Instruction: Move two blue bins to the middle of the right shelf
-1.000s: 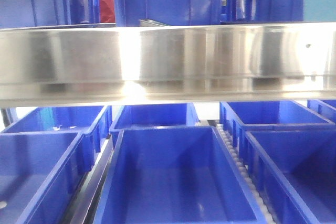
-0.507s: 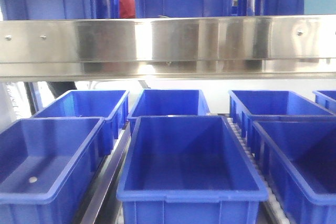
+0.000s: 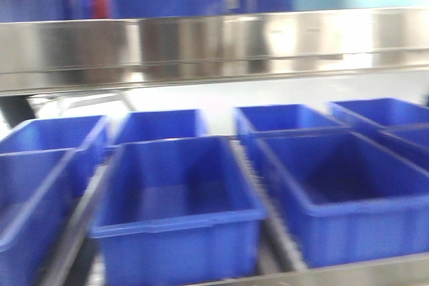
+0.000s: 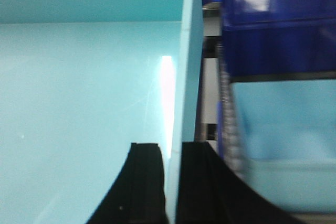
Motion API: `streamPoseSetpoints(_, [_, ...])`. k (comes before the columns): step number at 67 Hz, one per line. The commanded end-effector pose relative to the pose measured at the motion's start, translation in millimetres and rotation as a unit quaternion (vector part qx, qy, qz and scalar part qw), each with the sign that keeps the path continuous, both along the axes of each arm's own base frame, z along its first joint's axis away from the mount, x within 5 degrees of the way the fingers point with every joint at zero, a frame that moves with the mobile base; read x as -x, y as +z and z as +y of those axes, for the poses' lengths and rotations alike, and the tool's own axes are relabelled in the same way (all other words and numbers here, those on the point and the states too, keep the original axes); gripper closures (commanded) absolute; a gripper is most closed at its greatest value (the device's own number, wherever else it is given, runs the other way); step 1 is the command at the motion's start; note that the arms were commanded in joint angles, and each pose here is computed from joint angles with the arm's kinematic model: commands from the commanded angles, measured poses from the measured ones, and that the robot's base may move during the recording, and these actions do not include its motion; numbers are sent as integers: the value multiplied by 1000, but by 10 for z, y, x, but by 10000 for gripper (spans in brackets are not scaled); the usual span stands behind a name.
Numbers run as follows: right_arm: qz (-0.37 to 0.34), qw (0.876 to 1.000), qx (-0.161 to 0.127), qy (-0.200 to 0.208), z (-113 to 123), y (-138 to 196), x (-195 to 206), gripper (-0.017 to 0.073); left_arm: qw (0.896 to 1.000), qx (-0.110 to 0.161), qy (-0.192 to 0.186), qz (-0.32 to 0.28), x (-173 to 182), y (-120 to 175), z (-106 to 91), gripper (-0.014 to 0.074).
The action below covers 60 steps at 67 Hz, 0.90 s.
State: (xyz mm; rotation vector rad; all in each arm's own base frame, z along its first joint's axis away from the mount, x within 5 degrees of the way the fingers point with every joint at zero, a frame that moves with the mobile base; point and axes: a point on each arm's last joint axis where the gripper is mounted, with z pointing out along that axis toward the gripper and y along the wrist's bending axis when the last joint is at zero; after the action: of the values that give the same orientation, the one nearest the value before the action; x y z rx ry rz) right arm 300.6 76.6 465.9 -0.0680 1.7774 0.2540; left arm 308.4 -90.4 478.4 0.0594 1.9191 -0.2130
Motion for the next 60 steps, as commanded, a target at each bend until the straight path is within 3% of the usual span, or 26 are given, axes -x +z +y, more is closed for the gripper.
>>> streamPoseSetpoints(1, [-43, 999, 2, 2, -14, 128, 41, 722, 999, 13, -9, -37, 72, 147, -7, 704])
streamPoseSetpoints(60, [-43, 999, 2, 2, -14, 128, 41, 722, 999, 13, -9, -37, 72, 147, -7, 704])
